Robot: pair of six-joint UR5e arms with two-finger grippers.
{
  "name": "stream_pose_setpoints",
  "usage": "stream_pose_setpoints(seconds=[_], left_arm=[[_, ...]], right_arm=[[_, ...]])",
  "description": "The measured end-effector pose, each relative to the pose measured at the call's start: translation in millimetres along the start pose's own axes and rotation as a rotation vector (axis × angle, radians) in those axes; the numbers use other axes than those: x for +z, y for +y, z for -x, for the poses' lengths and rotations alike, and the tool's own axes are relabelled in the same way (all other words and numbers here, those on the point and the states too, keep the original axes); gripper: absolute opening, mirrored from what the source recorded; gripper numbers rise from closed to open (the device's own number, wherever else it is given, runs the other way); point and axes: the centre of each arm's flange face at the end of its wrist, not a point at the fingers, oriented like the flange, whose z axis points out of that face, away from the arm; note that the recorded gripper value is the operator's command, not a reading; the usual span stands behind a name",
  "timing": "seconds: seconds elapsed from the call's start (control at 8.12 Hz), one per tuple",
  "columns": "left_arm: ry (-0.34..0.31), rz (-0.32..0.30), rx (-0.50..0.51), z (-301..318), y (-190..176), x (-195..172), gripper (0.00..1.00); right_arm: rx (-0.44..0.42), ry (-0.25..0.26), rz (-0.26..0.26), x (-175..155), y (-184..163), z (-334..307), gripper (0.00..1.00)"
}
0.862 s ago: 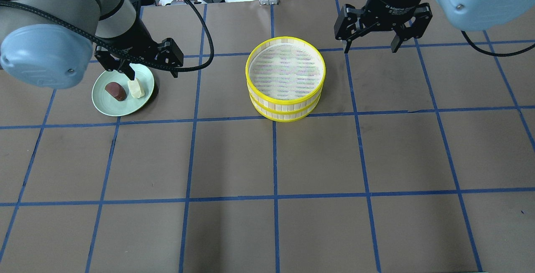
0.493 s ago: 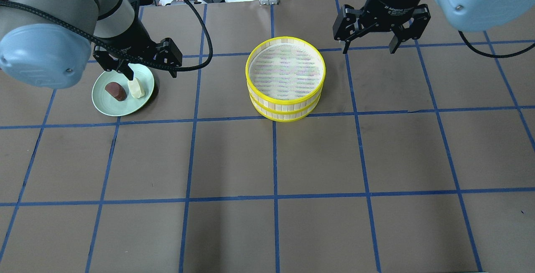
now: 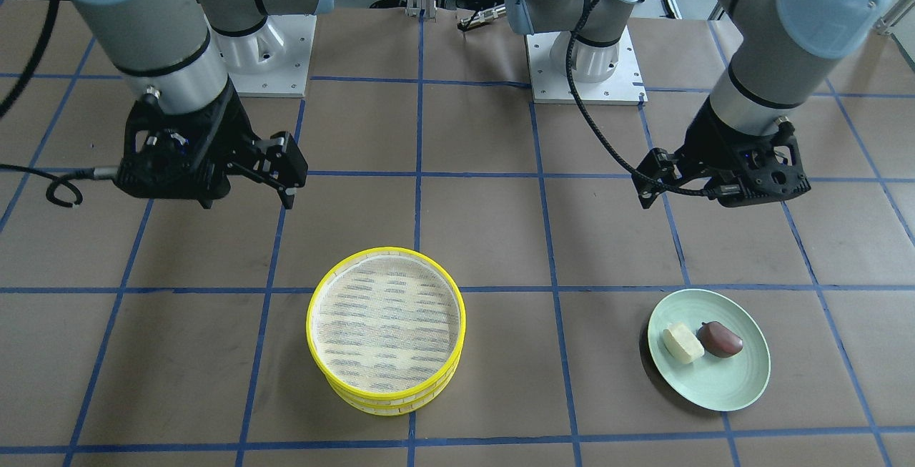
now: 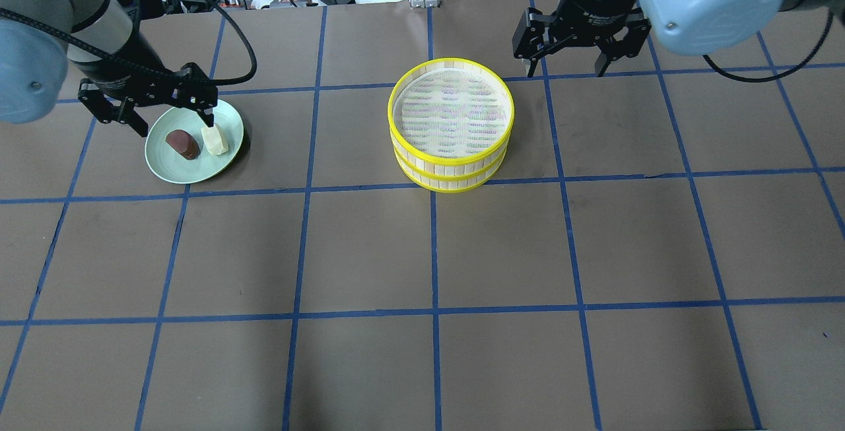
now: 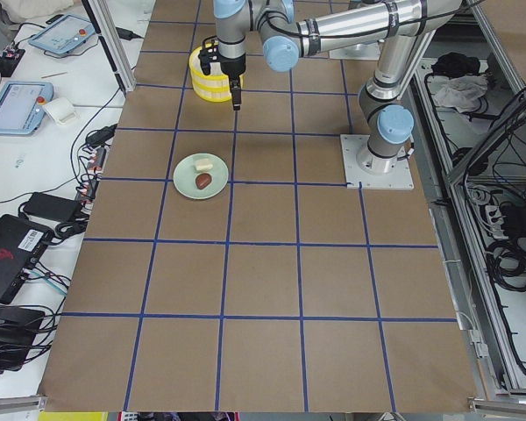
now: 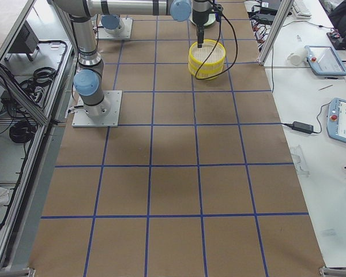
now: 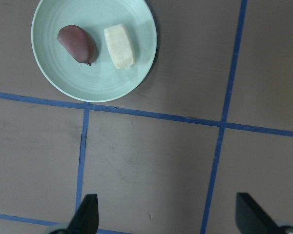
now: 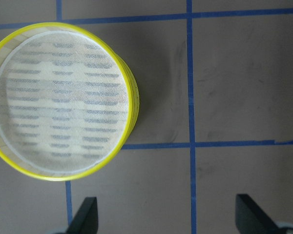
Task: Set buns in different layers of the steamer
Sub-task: 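Lower left gripper onto white bun while right gripper reaches steamer rim, then grasp the white bun with left gripper while right gripper lifts top tier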
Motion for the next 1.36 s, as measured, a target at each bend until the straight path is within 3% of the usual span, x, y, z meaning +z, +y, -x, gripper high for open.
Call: stream_pose_setpoints(seconds=[0.37, 0.62, 0.86, 0.99, 1.36], left_arm=[[0.009, 0.051, -0.060, 49.9, -34.5, 52.1, 1.00], [0.011, 0.054, -0.168, 61.6, -67.9, 107.6, 1.00], [0.025, 0.020, -0.218, 64.4, -93.7, 151.5, 0.81], [0.028, 0.006, -0.225, 65.0, -102.3, 168.6, 0.81], [0.029, -0.009, -0.231, 66.1, -117.7, 208.0, 0.81]], right_arm=[[-0.003, -0.011, -0.054, 89.5, -58.7, 8.7, 1.00], [0.017, -0.023, -0.058, 138.9, -75.4, 22.2, 1.00], [0.025, -0.027, -0.041, 173.1, -78.1, 34.2, 1.00], [0.026, -0.025, -0.028, 184.2, -75.6, 36.7, 0.94], [0.030, -0.021, -0.008, 195.9, -69.9, 37.4, 0.42]])
